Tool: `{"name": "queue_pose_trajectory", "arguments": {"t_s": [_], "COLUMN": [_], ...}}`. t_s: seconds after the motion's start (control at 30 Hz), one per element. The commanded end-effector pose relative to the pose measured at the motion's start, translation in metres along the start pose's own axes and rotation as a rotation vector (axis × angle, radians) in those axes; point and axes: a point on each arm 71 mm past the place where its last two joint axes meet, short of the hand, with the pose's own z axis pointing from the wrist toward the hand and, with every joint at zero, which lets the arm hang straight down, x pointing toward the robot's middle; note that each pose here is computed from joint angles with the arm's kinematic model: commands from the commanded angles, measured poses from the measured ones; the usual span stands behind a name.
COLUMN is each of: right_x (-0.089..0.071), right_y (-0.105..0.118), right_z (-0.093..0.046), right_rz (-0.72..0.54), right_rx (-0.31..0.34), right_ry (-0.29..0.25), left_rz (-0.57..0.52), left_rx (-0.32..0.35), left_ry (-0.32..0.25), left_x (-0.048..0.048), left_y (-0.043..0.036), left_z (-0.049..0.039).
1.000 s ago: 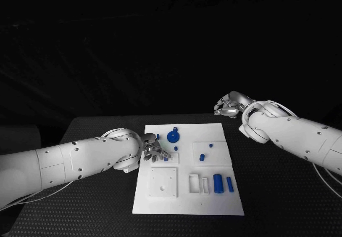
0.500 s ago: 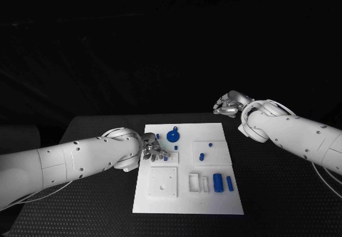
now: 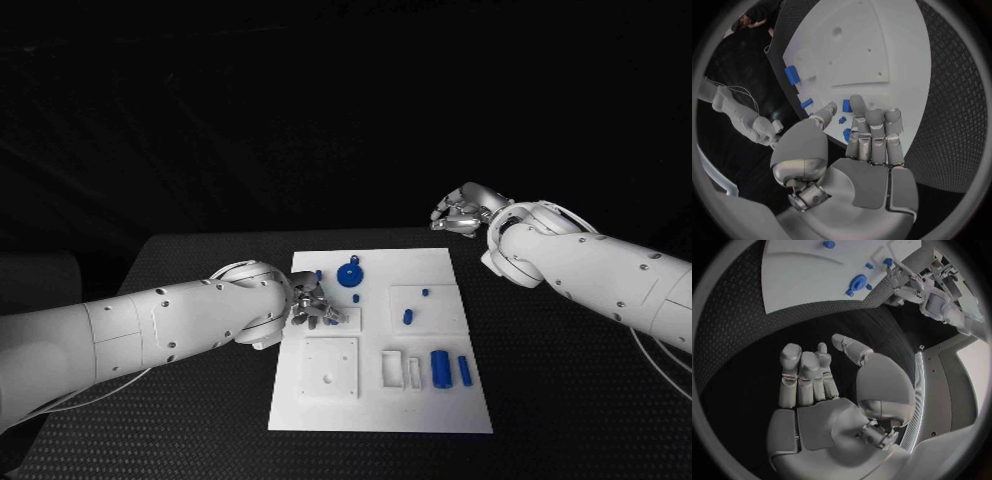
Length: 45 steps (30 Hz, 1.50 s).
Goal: Assemble the parts on the task board
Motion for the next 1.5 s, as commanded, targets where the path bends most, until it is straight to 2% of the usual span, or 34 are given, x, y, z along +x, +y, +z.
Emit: {"name": "queue_pose_trajectory", "arguments": {"t_s": [0.03,0.93,1.4,1.5], "right_x": [0.0010,0.0014,0.0015,0.0015], "right_y": [0.0009,0.0015,0.0015,0.0014], "right_z": [-0.0002,-0.0009,-0.0008,-0.0007], "right_rz": [-0.002,-0.003,-0.003,-0.003], "right_rx": [-0.008,-0.010,-0.011,-0.011], "right_ry": [0.011,0.017,0.017,0.018], "left_rz": [0.014,0.021,-0.032,-0.055], "left_rx": [0.006,0.008,0.018,0.011], "left_ry": [0.013,0.023,0.000,0.010], "left_x": [0.0021,0.0065,0.0054,0.0055], "left_y": [-0.0025,-0.0039,-0.0031,-0.0014], "left_z": [0.0007,0.0042,0.0038,0.0047]}}
